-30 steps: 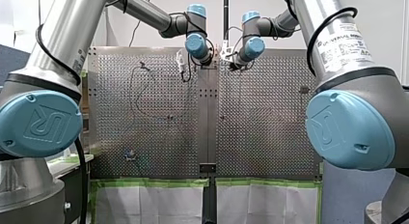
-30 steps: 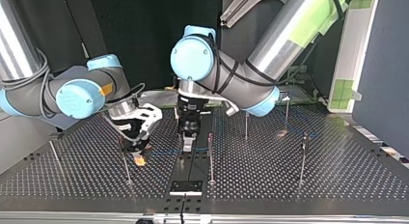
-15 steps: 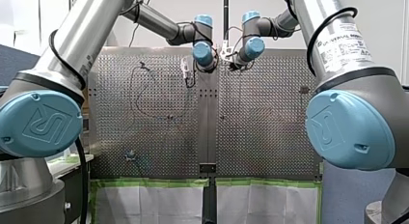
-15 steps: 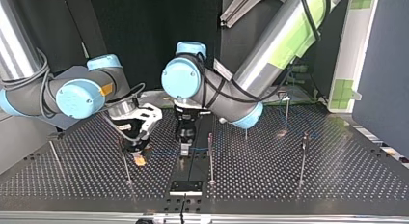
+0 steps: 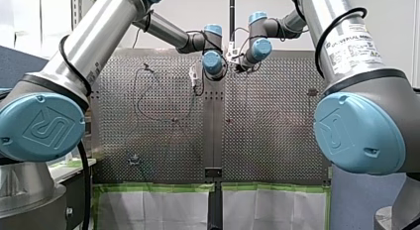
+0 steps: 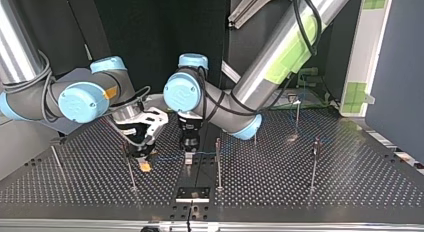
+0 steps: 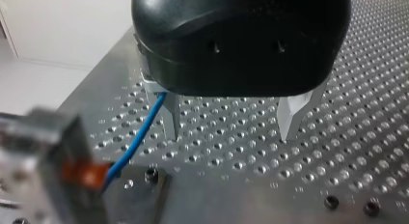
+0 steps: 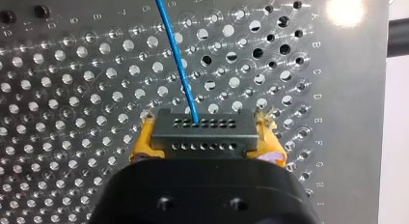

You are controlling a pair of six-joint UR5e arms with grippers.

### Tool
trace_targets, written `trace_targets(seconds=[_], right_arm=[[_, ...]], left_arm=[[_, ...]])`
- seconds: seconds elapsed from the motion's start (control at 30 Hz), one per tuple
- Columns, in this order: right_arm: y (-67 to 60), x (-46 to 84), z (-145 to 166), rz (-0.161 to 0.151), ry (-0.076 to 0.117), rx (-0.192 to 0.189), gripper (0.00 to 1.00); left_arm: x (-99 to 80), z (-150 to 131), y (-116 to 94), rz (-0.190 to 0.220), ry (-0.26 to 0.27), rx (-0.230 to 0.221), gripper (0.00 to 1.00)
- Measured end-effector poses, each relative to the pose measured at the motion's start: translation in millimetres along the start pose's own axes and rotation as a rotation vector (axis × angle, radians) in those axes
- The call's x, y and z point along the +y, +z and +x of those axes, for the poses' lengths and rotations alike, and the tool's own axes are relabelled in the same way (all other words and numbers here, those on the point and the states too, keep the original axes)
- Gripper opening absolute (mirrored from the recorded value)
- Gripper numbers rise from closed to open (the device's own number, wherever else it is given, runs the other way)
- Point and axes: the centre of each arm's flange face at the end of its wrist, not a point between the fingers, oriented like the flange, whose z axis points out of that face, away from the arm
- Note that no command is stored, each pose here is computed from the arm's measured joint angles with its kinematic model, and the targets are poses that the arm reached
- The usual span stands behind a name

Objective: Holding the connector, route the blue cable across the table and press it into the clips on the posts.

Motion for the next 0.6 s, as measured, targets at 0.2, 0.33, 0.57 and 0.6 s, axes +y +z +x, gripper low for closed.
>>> trace_targets(seconds=[0.2,0.33,0.57,0.6], right_arm=[[0.0,0.0,-0.2,0.0,0.0,-0.001,0.0],[0.0,-0.1,-0.2,0.0,0.0,-0.001,0.0],[-0.3,-1.8,-0.6,0.003,0.0,-0.002,0.0],[-0.3,-2.4,-0.8,0.003,0.0,-0.002,0.0]], left_arm=[[3.5,0.3,-0.6,-0.039,0.005,-0.002,0.84],[4.0,0.3,-1.0,-0.05,0.006,-0.004,0.57],[4.1,0.2,-2.7,-0.07,0.009,-0.007,0.0],[4.2,0.3,-3.1,-0.074,0.01,-0.007,0.0]])
